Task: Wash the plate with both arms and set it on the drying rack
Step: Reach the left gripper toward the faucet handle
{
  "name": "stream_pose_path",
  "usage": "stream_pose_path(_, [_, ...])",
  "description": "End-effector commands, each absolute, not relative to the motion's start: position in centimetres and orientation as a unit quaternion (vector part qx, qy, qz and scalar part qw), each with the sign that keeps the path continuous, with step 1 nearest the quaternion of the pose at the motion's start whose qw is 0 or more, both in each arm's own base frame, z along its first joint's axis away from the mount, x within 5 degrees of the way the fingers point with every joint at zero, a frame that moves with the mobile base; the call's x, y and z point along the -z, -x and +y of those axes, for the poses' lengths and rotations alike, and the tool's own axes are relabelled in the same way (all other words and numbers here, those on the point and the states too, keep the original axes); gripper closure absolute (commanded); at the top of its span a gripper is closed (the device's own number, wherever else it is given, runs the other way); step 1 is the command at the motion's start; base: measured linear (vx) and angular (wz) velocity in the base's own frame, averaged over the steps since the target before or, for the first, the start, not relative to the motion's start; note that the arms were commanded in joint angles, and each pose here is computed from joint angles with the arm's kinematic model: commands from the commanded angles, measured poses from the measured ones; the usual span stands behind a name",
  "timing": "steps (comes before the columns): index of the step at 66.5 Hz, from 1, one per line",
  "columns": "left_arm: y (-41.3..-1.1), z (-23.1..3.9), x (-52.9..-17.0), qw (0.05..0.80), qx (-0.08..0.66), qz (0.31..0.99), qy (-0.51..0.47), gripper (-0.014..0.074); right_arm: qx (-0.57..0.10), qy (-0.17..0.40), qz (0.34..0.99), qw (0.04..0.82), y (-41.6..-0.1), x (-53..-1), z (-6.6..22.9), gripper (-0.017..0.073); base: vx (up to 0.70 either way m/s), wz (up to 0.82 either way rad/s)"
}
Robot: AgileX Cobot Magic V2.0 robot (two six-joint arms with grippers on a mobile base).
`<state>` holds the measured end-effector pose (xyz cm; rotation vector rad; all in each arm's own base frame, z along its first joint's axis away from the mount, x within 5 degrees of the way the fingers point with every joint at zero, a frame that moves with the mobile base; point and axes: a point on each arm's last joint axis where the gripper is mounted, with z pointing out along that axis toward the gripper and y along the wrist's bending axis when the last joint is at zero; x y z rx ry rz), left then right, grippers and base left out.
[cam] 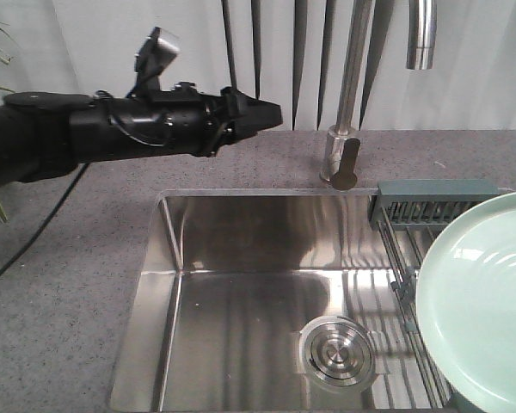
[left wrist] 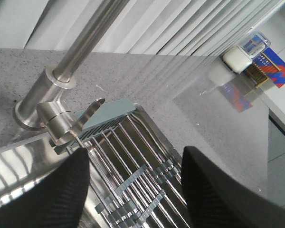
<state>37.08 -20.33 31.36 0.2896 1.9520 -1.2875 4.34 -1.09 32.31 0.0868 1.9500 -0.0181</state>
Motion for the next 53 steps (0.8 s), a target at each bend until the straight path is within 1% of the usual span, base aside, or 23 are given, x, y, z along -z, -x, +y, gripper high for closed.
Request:
stream_pose_path(1, [-37.5, -22.3, -34.1, 0.403, 0.542, 0.728, -0.117, 0.0174, 0.011, -0.031, 0.801, 0.598, -4.5, -33.8, -1.1, 0.0564, 0.0, 0.0])
stream_pose_path(15, [-40.8, -25.8, -32.8, 0.405, 0.555, 0.719, -0.105, 0.0174, 0.011, -0.032, 0.8, 0.598, -4.5, -33.8, -1.1, 0.0564, 0.0, 0.0])
stream_pose_path(25, [-42.7, -27.1, -32.0, 0.412, 0.566, 0.709, -0.091, 0.0174, 0.011, -0.032, 0.8, 0.598, -4.5, -33.8, -1.1, 0.0564, 0.0, 0.0])
stream_pose_path(41, [-44.5, -29.2, -31.3, 0.42, 0.571, 0.7, -0.085, 0.0174, 0.011, -0.032, 0.801, 0.598, -4.5, -33.8, -1.1, 0.0564, 0.0, 0.0])
stream_pose_path(53, [-45.5, -30.0, -30.6, 0.421, 0.578, 0.695, -0.081, 0.0174, 0.011, -0.032, 0.801, 0.598, -4.5, -33.8, -1.1, 0.0564, 0.0, 0.0])
